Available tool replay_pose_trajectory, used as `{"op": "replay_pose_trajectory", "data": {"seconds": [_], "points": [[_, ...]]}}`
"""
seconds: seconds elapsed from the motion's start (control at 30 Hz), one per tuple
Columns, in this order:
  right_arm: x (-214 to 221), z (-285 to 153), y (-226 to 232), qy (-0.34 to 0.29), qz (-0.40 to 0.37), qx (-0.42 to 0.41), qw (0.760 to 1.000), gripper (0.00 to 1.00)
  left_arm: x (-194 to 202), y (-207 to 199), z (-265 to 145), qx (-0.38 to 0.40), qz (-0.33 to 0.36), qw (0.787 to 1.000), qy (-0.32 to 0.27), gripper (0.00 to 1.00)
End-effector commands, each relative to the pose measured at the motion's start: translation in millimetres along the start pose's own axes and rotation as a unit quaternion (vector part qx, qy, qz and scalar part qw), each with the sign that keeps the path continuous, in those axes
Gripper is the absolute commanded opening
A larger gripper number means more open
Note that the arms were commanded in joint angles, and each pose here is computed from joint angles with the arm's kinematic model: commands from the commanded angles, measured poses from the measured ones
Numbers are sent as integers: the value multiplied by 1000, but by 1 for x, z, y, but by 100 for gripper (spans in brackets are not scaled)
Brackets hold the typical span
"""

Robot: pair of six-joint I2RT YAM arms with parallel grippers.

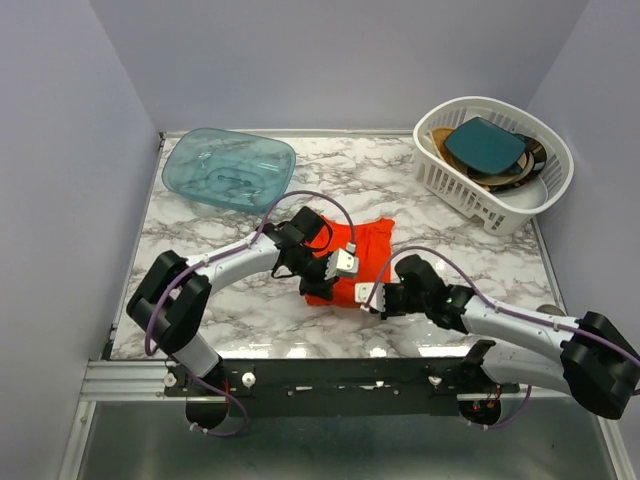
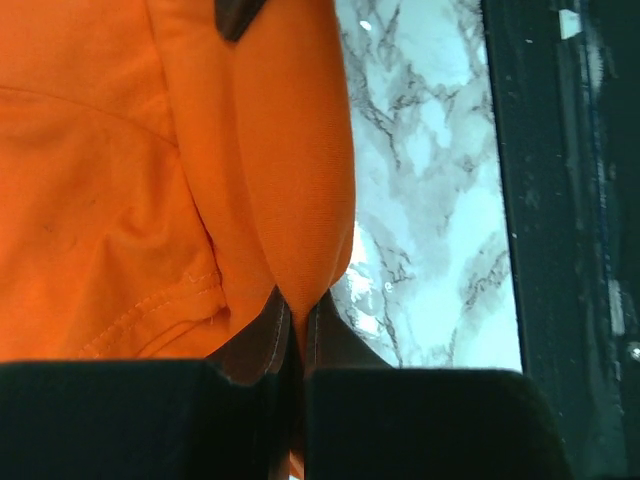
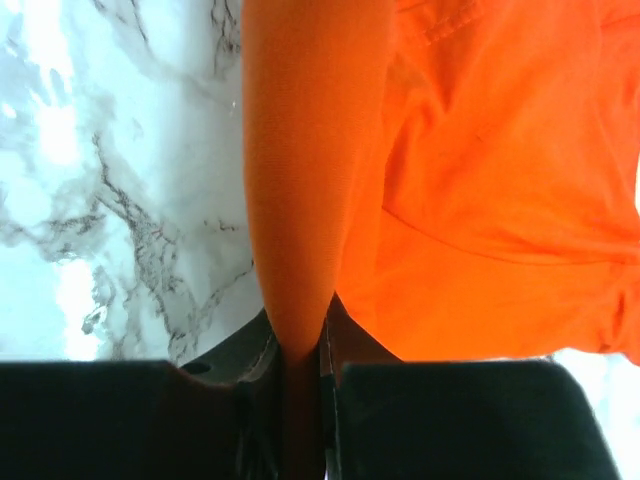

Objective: Roll the t-shirts
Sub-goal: Roll the T-shirt to the center of the board.

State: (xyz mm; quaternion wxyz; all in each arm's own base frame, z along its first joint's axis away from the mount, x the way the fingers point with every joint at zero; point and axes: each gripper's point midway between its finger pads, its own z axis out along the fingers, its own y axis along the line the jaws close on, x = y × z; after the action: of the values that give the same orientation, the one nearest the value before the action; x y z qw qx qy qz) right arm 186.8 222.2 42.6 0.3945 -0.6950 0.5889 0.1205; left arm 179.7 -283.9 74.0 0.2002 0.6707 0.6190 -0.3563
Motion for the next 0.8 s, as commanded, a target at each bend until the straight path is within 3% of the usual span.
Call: {"op": "replay_pose_trajectory", "data": {"seconds": [0.0,0.13,0.2,0.4,0.77], "points": [[-15,-22,27,-14,91,-119,989,20,-7,-24,-10,79,-25,997,-5,5],[-19,-43,51,-22,147,-217,965,16,-2,-30,-17,111,-85,990,8,6],[-17,-44,46,-19,165,-218,962,13,-2,-26,-18,113,-111,987,1,8],[-10,-49,32,-13,246,-297,922,9,7,4,-20,104,-173,979,-5,10],[21,-35,21,14,344,-385,857,8,20,47,-11,109,-206,972,1,10]]}}
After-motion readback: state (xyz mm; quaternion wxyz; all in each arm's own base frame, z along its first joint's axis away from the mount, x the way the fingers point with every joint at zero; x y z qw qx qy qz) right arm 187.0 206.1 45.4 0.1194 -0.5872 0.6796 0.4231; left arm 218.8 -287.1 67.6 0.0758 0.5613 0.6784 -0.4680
